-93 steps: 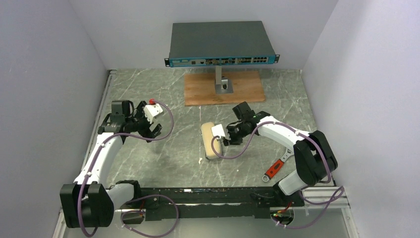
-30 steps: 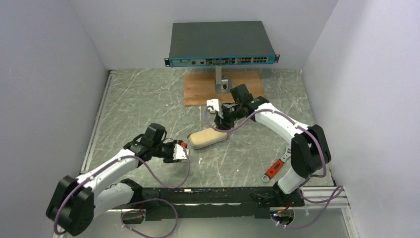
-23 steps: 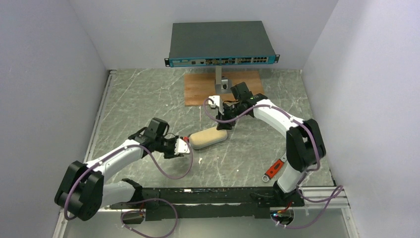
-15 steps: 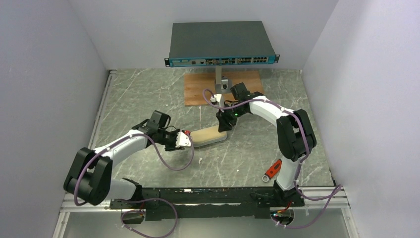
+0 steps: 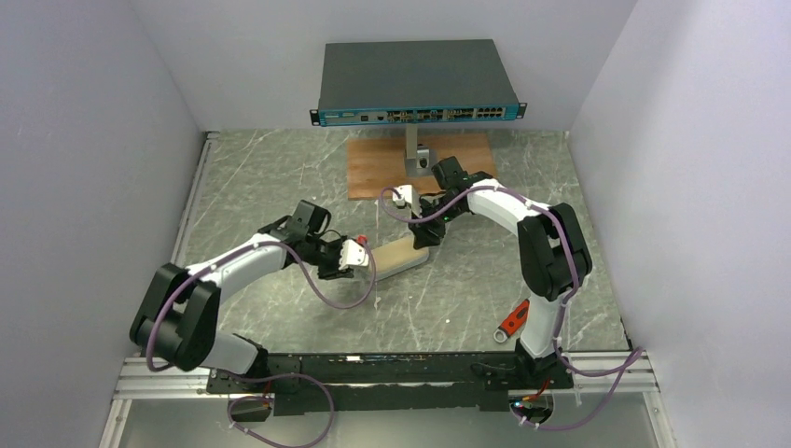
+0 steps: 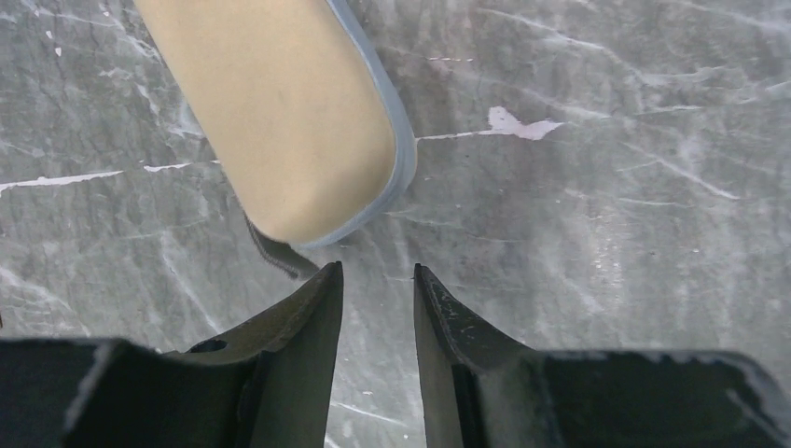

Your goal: Open the umbrella

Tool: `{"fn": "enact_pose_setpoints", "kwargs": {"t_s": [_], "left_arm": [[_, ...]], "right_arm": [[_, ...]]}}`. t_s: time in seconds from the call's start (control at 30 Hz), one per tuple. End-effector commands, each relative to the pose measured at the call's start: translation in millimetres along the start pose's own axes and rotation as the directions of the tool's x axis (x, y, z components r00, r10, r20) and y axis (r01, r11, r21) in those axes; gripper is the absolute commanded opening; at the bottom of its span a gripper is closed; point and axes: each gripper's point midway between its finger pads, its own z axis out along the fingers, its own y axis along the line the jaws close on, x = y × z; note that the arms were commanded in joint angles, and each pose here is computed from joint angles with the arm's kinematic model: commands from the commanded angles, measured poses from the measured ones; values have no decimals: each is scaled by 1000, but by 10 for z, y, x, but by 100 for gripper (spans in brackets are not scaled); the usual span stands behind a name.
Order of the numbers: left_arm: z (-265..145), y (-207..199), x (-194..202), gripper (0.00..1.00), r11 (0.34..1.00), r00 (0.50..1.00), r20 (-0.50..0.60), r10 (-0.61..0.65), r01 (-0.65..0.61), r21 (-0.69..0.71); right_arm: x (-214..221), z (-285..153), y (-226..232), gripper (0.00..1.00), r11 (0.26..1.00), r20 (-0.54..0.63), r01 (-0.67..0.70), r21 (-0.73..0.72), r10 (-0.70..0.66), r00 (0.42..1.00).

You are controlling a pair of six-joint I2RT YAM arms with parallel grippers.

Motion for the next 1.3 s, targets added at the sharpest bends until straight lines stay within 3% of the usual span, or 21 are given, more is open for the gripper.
{"fn": "enact_pose_setpoints", "kwargs": {"t_s": [0.0, 0.2, 0.53, 0.87, 1.27], "left_arm": [[-134, -141, -200, 40, 999, 997, 80, -20, 23, -45], [-188, -217, -238, 40, 993, 992, 107, -67, 78, -94], [49, -417, -871, 36, 992, 965, 245, -91, 111, -68], [433, -307, -636, 32, 964, 951, 240, -193, 229, -133], [601, 118, -486, 28, 952, 962, 205, -179, 222, -211]], "right_arm": [[373, -2, -75, 46, 956, -117, 292, -35, -295, 948], [543, -112, 74, 48, 855, -127, 510, -92, -518, 846], [689, -262, -118, 47, 881, -177, 470, -59, -473, 863], [756, -288, -167, 46, 859, -168, 509, -49, -510, 844], [814, -220, -132, 44, 797, -151, 601, -58, -602, 784]]}}
